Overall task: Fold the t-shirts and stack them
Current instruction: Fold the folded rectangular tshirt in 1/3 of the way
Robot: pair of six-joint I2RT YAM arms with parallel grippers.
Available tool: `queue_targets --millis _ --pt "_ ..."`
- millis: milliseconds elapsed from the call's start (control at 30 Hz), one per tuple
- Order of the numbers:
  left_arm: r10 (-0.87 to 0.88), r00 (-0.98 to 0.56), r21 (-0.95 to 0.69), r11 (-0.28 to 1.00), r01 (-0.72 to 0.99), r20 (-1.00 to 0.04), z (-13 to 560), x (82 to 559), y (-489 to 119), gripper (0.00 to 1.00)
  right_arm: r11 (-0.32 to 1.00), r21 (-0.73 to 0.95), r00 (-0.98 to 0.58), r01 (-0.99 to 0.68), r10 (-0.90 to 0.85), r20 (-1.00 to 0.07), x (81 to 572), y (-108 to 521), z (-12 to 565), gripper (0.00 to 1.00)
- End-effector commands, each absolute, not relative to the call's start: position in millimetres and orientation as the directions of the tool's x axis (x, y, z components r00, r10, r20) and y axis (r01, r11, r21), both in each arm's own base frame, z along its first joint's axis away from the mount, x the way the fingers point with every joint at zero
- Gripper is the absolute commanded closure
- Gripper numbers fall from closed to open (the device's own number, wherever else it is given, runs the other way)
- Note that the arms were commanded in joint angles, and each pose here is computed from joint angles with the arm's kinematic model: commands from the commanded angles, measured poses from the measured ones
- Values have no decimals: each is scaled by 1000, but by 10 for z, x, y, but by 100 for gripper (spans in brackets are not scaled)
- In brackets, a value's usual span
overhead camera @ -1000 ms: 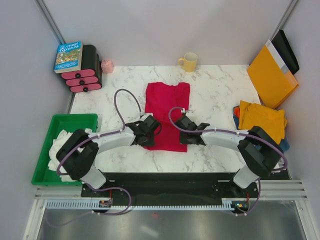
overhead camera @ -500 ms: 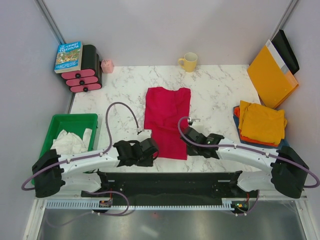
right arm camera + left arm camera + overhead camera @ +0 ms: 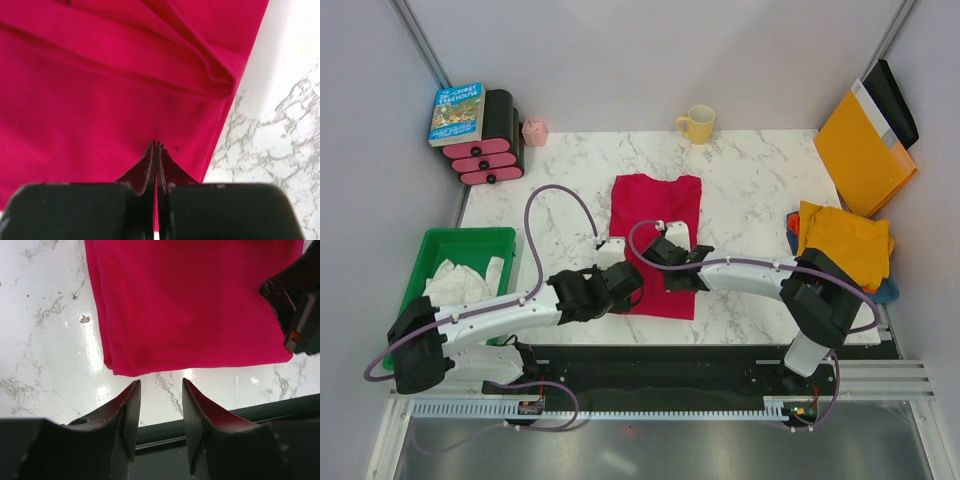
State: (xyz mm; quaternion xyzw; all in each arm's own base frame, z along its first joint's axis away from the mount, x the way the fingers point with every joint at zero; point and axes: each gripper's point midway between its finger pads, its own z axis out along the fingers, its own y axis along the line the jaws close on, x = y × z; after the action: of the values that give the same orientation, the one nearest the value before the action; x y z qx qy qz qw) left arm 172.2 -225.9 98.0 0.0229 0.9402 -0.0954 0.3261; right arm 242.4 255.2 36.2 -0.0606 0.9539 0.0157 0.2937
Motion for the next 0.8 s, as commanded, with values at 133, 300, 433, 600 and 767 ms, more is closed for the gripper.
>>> queue_targets --millis 133,300,433,600,767 --pt "-27 -744 -180 976 126 -667 1108 1785 -2226 54 996 -48 -767 -69 -83 -636 3001 2627 455 100" --pt "-17 -751 -180 974 136 -660 1065 1772 -2248 54 996 -84 -767 -21 -70 -638 3285 2477 400 100" --pt "-3 -761 -176 974 146 -649 1014 1760 -2280 54 996 -92 -752 3 -59 -657 3526 2452 435 100" --pt "9 -766 -167 974 151 -643 962 1753 -2286 55 996 -90 -739 13 -51 -671 3786 2455 505 100" --pt "23 -768 -152 976 156 -640 933 1764 -2294 54 994 -106 -739 29 -50 -672 3977 2460 463 100"
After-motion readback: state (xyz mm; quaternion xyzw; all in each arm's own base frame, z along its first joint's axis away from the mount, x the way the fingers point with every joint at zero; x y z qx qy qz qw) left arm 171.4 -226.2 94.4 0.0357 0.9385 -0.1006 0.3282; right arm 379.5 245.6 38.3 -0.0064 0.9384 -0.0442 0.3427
